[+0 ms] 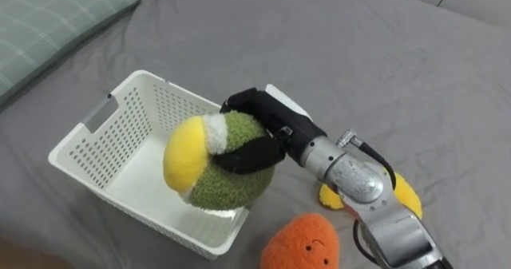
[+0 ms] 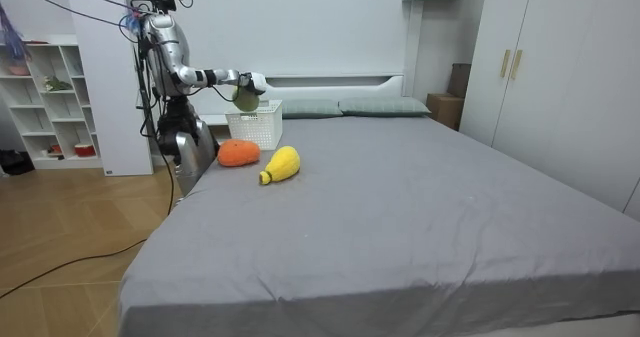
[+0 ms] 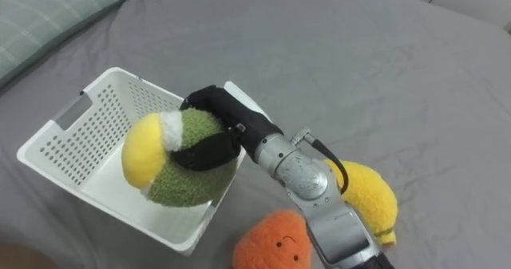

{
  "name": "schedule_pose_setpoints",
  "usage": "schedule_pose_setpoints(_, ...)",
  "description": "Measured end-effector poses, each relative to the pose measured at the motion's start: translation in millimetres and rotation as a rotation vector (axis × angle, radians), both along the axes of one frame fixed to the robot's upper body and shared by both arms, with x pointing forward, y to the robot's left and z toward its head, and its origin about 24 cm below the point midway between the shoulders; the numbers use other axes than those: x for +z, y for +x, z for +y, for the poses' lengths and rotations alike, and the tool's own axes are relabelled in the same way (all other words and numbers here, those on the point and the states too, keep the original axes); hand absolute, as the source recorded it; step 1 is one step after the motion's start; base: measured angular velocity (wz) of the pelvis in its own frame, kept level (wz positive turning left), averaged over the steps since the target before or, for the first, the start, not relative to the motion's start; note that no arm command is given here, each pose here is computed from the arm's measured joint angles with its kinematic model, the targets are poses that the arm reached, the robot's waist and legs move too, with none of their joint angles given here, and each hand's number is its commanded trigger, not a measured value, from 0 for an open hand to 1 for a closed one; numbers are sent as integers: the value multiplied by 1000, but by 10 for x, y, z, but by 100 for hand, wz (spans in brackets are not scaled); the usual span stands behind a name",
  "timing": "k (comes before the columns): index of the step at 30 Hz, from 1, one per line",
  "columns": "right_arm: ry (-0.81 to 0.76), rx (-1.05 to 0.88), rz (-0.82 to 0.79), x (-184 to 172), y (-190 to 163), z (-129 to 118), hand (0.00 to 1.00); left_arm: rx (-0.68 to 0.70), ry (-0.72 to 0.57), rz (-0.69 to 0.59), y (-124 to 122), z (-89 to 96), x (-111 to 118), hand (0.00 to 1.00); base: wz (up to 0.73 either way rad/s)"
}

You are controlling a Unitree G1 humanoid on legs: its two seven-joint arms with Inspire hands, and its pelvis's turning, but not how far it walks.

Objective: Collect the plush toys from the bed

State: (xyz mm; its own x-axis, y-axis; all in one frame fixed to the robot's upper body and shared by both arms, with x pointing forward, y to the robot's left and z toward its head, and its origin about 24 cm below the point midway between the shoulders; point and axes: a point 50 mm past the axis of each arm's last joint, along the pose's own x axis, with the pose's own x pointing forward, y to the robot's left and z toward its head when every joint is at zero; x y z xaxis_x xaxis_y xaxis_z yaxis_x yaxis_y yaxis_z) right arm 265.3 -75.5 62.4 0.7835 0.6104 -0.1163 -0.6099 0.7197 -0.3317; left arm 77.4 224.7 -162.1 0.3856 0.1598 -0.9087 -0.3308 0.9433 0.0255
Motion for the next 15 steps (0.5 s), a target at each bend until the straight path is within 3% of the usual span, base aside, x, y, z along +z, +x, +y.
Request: schedule_pose_setpoints(15,-17,-91,8,-105,38,-71,0,-4,-14,-10,-31,2,-1,0,2)
